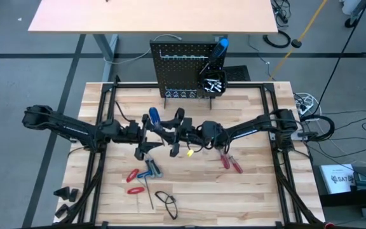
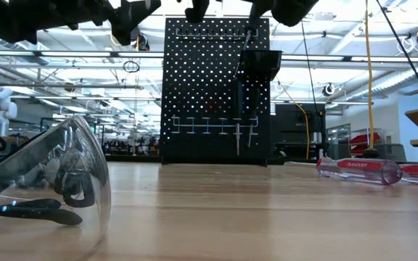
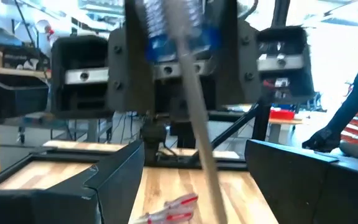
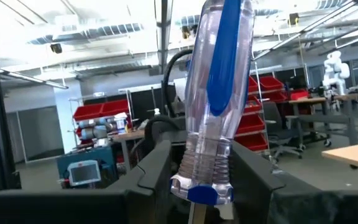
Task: Hang tools onto peg board
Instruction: Hang the transparent screwdriver on the pegboard
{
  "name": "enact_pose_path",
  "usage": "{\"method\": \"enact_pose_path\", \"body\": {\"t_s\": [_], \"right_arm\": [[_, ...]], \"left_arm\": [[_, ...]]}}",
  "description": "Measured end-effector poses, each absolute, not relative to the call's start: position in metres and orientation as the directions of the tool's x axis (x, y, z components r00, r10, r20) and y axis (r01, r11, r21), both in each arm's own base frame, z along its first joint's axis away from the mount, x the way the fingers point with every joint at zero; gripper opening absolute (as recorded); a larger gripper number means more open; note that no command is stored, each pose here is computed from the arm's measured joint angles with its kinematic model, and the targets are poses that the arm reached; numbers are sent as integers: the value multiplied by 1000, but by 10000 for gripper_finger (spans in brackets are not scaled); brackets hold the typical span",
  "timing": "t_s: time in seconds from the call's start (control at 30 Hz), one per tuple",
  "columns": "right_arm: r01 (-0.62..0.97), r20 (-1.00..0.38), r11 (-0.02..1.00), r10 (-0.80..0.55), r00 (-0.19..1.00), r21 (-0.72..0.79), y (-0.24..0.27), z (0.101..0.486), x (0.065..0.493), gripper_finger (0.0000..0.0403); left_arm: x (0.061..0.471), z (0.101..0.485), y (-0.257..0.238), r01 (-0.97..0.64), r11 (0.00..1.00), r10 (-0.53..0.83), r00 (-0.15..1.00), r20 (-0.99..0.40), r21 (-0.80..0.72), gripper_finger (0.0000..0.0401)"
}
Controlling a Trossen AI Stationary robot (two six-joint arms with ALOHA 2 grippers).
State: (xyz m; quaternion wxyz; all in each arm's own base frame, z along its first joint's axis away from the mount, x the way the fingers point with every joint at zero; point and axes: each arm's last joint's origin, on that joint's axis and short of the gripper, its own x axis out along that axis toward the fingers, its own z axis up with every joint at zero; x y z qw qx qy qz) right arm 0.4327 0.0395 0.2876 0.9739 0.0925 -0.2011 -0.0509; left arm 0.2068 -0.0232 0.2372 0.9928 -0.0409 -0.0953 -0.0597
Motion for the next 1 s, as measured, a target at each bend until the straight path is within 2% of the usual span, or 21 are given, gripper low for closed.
{"method": "enact_pose_path", "body": {"t_s": [0.1,0.2,0.37,0.57,0.7,1.0], "right_arm": [[68,386,978,-141,912,195,39,285,434,117],[76,396,982,-141,907,175,39,286,433,117],[77,401,982,-141,905,171,39,287,433,117],[86,399,983,-145,905,162,39,286,433,117],[97,391,987,-141,910,130,39,286,434,119],[106,337,989,-135,932,103,40,284,434,271]], "left_arm": [[207,237,-24,138,988,-123,973,194,-67,282],[207,237,-24,146,987,-131,972,195,-63,258],[207,237,-24,140,989,-128,972,196,-47,168],[207,237,-23,101,993,-89,977,195,-56,28],[207,237,-22,94,994,-80,978,192,-62,19],[207,236,-22,77,996,-67,981,183,-43,13]]}}
